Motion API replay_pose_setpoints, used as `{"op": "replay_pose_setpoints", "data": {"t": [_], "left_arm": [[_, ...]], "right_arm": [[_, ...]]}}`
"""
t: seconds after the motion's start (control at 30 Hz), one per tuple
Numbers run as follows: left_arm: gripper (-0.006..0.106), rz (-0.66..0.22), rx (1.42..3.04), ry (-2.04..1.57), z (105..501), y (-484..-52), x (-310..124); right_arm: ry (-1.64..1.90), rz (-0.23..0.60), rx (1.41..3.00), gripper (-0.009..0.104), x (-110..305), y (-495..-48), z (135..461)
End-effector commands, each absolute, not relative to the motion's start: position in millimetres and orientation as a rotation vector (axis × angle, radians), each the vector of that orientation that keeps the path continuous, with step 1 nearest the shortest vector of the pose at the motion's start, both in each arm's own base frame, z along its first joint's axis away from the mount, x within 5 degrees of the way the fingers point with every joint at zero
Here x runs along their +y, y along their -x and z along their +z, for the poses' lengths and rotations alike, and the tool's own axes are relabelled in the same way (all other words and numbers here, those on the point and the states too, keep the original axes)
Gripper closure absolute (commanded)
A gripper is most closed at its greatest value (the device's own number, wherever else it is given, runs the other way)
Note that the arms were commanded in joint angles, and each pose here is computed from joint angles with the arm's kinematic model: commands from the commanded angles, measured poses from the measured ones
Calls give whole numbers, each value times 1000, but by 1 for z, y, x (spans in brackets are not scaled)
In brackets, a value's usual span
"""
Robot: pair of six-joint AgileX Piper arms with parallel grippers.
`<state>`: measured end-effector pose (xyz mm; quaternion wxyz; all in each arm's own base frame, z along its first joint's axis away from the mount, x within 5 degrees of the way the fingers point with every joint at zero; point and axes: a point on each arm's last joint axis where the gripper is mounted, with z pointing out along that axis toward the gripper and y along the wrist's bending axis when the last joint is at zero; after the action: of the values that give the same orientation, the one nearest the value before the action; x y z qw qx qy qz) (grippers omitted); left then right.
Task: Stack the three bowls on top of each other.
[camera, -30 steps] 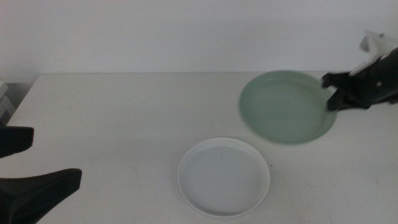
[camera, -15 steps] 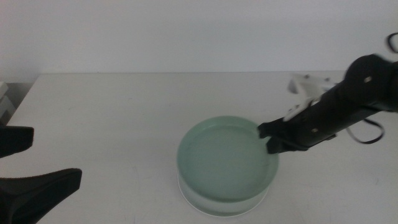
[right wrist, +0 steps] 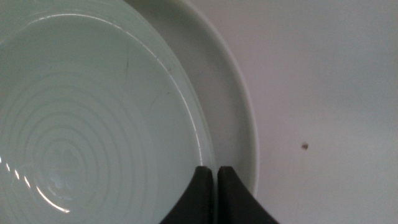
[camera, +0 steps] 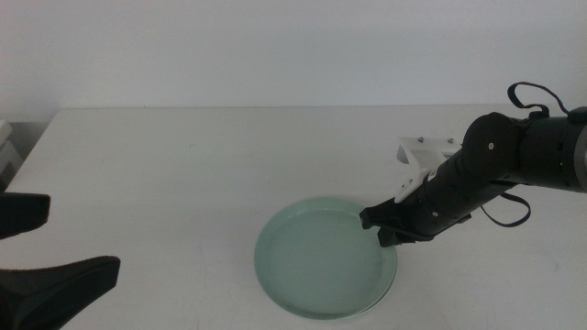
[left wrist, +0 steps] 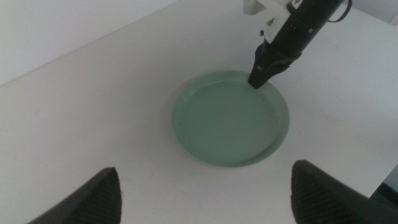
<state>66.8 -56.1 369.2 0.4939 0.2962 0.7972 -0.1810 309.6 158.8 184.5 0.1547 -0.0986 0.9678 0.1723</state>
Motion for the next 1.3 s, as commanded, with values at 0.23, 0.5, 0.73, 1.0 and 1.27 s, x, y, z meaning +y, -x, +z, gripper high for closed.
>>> {"op": "replay_pose_setpoints", "data": {"t": [0.23, 0.5, 0.73, 1.0, 1.27], "left_arm": [[-4, -474, 1861, -682, 381, -69, -58], [-4, -475, 1859, -681, 382, -69, -59], [-4, -470, 1856, -544, 395, -88, -63], [-4, -266, 1913, -470, 439, -141, -79], [-4, -123, 2007, -288, 459, -177, -56]], "right_arm": [[304, 469, 2649, 88, 158, -316, 206], [315, 465, 2635, 59, 158, -317, 211], [332, 490, 2508, 43, 149, -319, 275], [257, 410, 2309, 43, 91, -293, 373], [129, 218, 2181, 43, 30, -230, 420]]}}
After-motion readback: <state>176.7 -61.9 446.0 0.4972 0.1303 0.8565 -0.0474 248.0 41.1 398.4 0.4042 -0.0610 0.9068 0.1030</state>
